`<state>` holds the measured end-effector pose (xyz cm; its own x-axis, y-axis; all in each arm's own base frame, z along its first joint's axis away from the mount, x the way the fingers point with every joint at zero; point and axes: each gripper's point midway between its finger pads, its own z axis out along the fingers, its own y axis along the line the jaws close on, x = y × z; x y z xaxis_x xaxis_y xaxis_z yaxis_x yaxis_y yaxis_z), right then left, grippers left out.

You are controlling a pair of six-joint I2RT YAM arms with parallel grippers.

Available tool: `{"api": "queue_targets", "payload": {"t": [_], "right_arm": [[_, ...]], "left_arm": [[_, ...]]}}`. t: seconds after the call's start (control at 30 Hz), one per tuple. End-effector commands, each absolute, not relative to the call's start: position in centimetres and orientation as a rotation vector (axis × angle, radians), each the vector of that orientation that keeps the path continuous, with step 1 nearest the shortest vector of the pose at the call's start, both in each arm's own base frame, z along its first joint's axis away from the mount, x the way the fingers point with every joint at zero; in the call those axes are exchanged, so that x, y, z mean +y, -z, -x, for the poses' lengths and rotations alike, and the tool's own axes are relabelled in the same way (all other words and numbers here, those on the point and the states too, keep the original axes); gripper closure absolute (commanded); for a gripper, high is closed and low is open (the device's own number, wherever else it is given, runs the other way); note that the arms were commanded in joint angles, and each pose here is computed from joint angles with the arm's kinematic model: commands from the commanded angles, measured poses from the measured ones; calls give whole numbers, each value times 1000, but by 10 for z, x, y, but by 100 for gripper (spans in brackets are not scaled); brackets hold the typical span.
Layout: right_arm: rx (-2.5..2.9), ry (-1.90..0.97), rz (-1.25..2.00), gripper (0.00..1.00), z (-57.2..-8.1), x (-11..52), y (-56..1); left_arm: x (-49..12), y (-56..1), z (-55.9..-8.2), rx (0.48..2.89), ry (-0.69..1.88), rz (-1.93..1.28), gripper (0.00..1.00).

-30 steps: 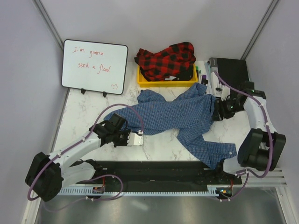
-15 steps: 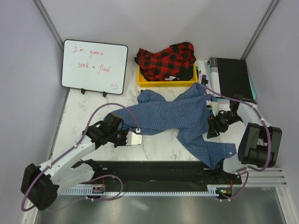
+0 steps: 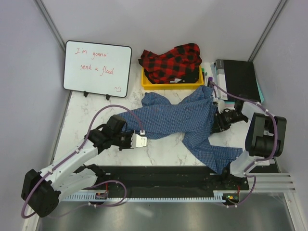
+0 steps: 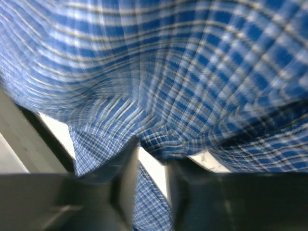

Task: Fold and stack the long sleeve shirts
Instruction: Flatten the shirt out

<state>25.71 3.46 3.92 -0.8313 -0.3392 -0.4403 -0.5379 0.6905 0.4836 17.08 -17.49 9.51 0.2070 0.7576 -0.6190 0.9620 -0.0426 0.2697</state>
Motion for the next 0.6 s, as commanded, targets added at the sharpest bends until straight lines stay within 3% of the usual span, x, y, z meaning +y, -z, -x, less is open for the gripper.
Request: {"api": "queue_targets", "payload": {"t": [0.0, 0.07, 0.23, 0.3, 0.37, 0.57], "right_arm": [[2355, -969, 726, 80, -281, 53, -90], [2309, -972, 735, 100, -276, 57, -111], [2167, -895, 752, 100, -279, 63, -168], [2119, -866, 747, 100, -285, 62, -192], [2064, -868, 738, 100, -284, 64, -217], [1881, -852, 639, 100, -305, 72, -309]], "left_arm": [[-170, -100, -199, 1697, 298, -1681, 77], [-165, -100, -203, 1728, 300, -1635, 76], [-162, -102, -204, 1769, 322, -1541, 76], [-161, -102, -205, 1796, 335, -1502, 71], [-160, -106, -213, 1813, 325, -1443, 59], [-170, -91, -200, 1751, 423, -1556, 56]]}}
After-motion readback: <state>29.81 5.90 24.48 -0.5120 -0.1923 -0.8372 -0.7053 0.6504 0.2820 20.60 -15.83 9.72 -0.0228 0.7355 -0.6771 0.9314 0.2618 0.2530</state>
